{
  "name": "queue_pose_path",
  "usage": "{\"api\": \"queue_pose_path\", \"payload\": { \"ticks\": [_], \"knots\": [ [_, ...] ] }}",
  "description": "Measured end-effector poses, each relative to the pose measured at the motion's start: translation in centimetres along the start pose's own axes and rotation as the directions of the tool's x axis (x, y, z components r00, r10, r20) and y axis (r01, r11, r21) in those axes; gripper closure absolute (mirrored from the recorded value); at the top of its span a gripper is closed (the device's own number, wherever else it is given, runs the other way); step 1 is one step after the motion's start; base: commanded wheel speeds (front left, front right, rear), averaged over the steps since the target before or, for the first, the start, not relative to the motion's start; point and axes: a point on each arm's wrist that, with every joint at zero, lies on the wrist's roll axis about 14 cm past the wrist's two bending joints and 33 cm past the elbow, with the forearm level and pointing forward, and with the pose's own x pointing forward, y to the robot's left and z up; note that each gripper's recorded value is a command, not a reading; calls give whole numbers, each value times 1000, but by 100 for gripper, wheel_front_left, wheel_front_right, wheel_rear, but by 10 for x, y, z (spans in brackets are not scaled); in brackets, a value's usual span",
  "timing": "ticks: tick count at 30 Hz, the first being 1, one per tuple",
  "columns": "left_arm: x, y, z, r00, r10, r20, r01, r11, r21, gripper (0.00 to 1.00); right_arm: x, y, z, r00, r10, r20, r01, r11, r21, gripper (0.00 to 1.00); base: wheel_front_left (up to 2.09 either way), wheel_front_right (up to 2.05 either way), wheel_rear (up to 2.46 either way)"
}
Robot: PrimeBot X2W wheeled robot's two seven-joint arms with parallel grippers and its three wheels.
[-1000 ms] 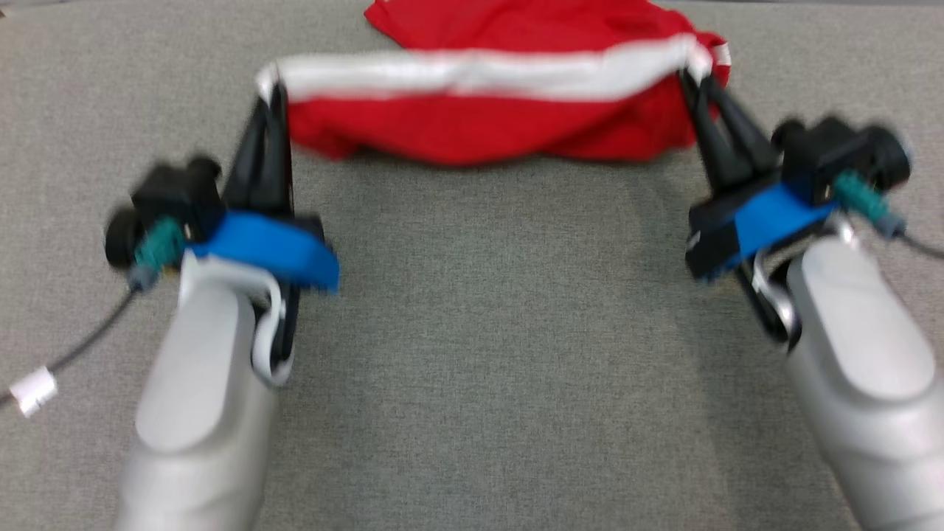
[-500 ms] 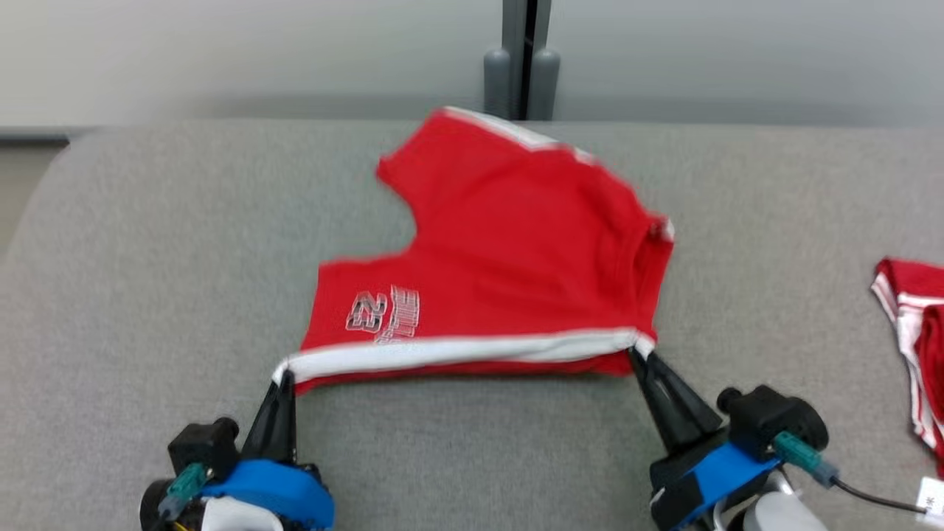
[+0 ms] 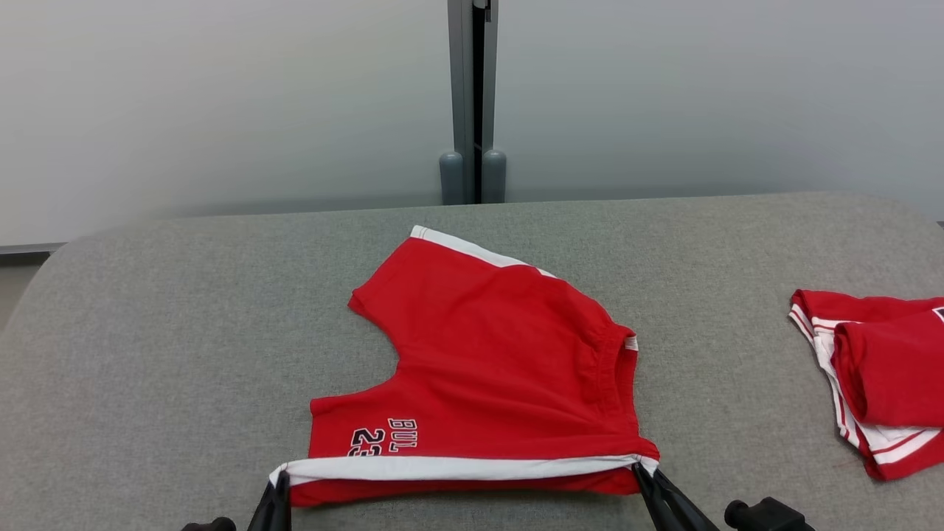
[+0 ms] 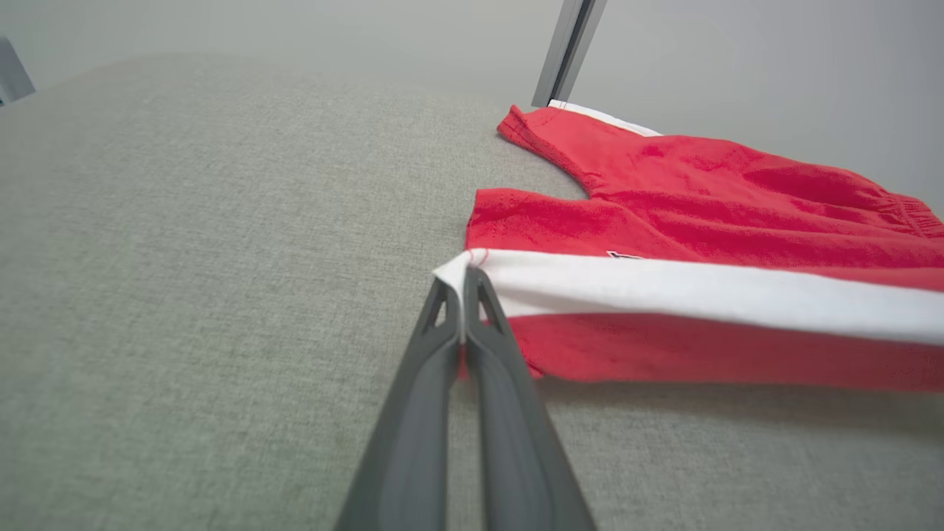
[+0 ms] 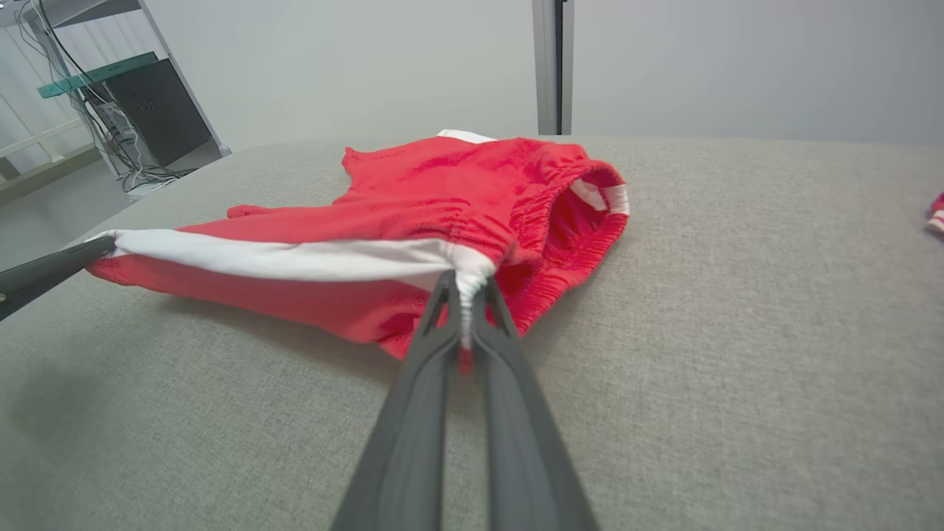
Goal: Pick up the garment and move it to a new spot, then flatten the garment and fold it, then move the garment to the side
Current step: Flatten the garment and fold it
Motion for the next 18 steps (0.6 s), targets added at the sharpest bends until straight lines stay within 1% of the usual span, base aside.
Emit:
{"api": "queue_pose_path", "payload": {
  "ticks": [3,5,10,14,18],
  "knots": [
    [13,-13,10,999,-42,21,42,999,16,100,0,-5,0,1000,-23,3,23,1000,19,100,0,0,0],
    [32,-26,25,995,-86,51,84,996,35,100,5,-7,0,999,-31,4,31,999,34,100,0,0,0],
    [89,-48,60,977,-188,99,176,977,116,100,36,-25,14,994,-96,48,88,986,140,100,0,0,0],
    [135,-63,73,958,-275,79,255,946,201,100,61,-42,9,990,-141,32,131,970,203,100,0,0,0],
    [176,-82,84,931,-362,50,337,903,267,100,82,-60,5,985,-171,18,162,958,235,100,0,0,0]
  ]
}}
